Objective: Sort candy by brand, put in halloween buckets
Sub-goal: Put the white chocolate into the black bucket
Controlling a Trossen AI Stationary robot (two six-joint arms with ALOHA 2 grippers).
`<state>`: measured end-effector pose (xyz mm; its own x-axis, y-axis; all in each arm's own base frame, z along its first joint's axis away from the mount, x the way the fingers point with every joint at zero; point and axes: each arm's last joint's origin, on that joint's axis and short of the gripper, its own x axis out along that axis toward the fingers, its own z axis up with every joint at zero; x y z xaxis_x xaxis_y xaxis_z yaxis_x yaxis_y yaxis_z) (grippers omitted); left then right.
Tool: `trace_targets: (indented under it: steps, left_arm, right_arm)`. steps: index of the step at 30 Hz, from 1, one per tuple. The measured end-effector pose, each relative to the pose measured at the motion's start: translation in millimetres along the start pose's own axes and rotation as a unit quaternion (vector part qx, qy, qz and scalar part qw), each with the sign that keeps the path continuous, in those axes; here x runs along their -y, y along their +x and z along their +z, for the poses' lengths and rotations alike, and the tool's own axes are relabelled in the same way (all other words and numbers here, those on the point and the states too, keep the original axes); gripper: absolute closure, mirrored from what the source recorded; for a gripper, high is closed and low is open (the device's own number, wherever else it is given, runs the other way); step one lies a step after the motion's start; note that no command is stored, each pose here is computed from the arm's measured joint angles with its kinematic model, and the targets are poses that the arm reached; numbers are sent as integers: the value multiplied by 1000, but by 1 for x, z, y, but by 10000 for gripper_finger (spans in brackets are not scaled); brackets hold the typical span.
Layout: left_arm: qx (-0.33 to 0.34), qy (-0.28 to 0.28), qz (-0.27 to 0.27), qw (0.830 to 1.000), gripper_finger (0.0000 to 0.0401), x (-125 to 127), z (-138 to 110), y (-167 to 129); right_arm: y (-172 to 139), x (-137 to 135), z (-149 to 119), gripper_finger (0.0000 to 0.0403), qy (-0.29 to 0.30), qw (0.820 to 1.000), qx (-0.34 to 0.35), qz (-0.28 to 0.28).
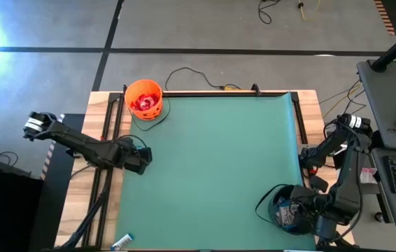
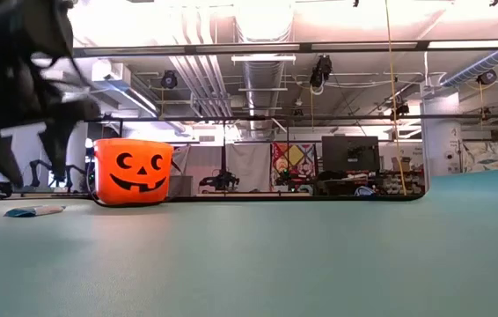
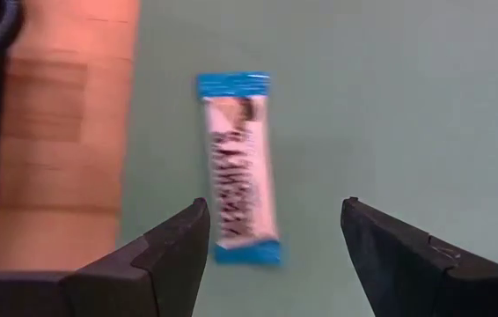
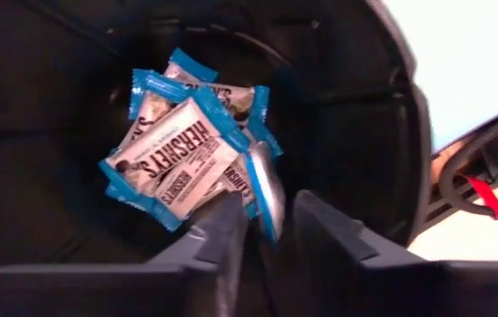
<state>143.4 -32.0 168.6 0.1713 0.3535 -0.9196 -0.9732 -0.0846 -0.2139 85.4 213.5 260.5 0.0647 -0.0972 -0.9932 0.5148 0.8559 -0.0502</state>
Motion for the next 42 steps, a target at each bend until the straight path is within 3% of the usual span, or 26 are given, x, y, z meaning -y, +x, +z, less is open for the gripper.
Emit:
trace_targets:
  steps: [4,10,17,24,26,30,34,37,42]
  left_arm:
    - [24,8,16,1000,160,-4,-6,19]
    - [85,23,-8,996,161,3,-16,42]
    - [147,77,42,985,161,2,-29,63]
    - [223,116,7,968,169,-2,-45,76]
    - [236,111,0,965,169,-4,-49,79]
    - [260,130,-11,957,170,-10,-56,83]
    - [275,152,-13,949,175,-14,-62,87]
    - [280,158,-11,947,202,-13,-64,88]
    - [299,156,-21,941,270,-14,-65,93]
  right_arm:
    - [-3,-2,0,248,-2,1000,-2,10]
    - [-30,-2,3,193,-1,999,4,38]
    - [-58,5,12,192,26,996,72,43]
    - [-73,5,25,197,28,989,129,62]
    - [-81,3,32,197,11,978,192,80]
    - [-100,-1,56,197,-14,938,332,98]
    - [-104,-9,92,197,-49,923,372,81]
    - [-107,-18,121,197,-84,908,401,85]
    - [-124,-28,169,197,-113,858,492,98]
